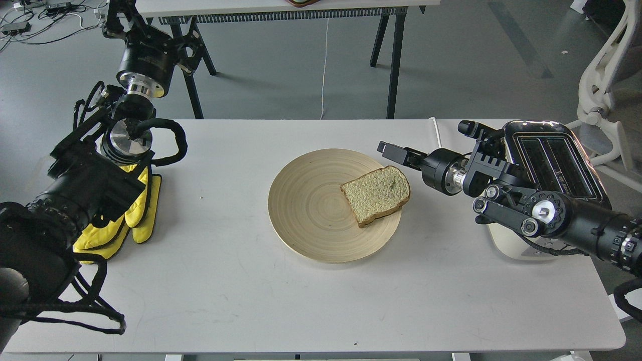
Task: Put bread in toaster with right arm
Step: 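Swing the right gripper over toward the bread slice on the plate, then close the right gripper on the edge of the bread slice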
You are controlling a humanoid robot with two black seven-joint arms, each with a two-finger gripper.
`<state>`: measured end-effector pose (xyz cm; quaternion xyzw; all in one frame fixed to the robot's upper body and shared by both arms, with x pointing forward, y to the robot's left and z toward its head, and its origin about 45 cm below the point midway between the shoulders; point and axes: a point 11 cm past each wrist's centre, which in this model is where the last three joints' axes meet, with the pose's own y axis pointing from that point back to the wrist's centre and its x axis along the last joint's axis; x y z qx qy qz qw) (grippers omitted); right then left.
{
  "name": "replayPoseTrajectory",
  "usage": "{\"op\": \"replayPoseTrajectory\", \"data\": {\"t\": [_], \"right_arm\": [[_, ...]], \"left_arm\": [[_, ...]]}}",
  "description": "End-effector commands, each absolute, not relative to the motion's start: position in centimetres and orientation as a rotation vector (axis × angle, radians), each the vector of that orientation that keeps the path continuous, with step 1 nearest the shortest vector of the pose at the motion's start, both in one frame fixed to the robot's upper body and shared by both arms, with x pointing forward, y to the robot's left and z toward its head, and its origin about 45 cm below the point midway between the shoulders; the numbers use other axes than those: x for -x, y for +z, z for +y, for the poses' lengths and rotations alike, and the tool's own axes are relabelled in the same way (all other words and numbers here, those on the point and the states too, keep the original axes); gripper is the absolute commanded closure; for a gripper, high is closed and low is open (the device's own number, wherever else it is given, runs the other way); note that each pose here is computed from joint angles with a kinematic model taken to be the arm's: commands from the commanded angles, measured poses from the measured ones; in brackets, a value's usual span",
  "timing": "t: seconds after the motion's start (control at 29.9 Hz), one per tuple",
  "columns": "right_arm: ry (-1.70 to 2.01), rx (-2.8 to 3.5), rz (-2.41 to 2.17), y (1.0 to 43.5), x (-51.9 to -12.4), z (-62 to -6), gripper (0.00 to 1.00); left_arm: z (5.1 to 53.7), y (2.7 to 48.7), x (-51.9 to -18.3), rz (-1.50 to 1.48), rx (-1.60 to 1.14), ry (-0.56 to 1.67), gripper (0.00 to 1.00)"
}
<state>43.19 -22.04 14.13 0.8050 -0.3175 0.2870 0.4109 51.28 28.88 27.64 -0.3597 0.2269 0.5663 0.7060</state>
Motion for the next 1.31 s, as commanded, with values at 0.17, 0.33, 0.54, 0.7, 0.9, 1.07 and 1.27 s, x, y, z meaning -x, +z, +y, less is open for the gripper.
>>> {"op": "replayPoseTrajectory", "data": {"t": [0.17, 0.33, 0.54, 0.7, 0.9, 1.07, 1.27], "right_arm": [[0.703, -1.977, -0.806, 12.0, -43.0, -22.6, 0.08], [0.682, -1.954, -0.815, 10.6, -42.9, -22.3, 0.16], [0.674, -1.964, -0.807, 10.0, -42.4, -21.8, 0.22], [0.671, -1.962, -0.808, 9.9, -42.3, -21.9, 0.32], [0.651, -1.957, -0.804, 9.2, -41.8, -22.1, 0.49], [0.646, -1.953, -0.804, 9.1, -41.8, -22.2, 0.59], [0.646, -1.952, -0.805, 9.2, -41.8, -22.2, 0.59]], "left_arm": [[28.7, 27.6, -51.3, 0.507, 0.799, 1.256, 0.0], [28.7, 27.6, -51.3, 0.507, 0.799, 1.256, 0.0], [28.6, 27.6, -51.3, 0.507, 0.8, 1.255, 0.0], [28.7, 27.5, -51.3, 0.507, 0.801, 1.257, 0.0], [28.7, 27.5, -51.3, 0.507, 0.801, 1.257, 0.0], [28.6, 27.5, -51.3, 0.508, 0.801, 1.256, 0.0], [28.6, 27.5, -51.3, 0.508, 0.802, 1.256, 0.0]]}}
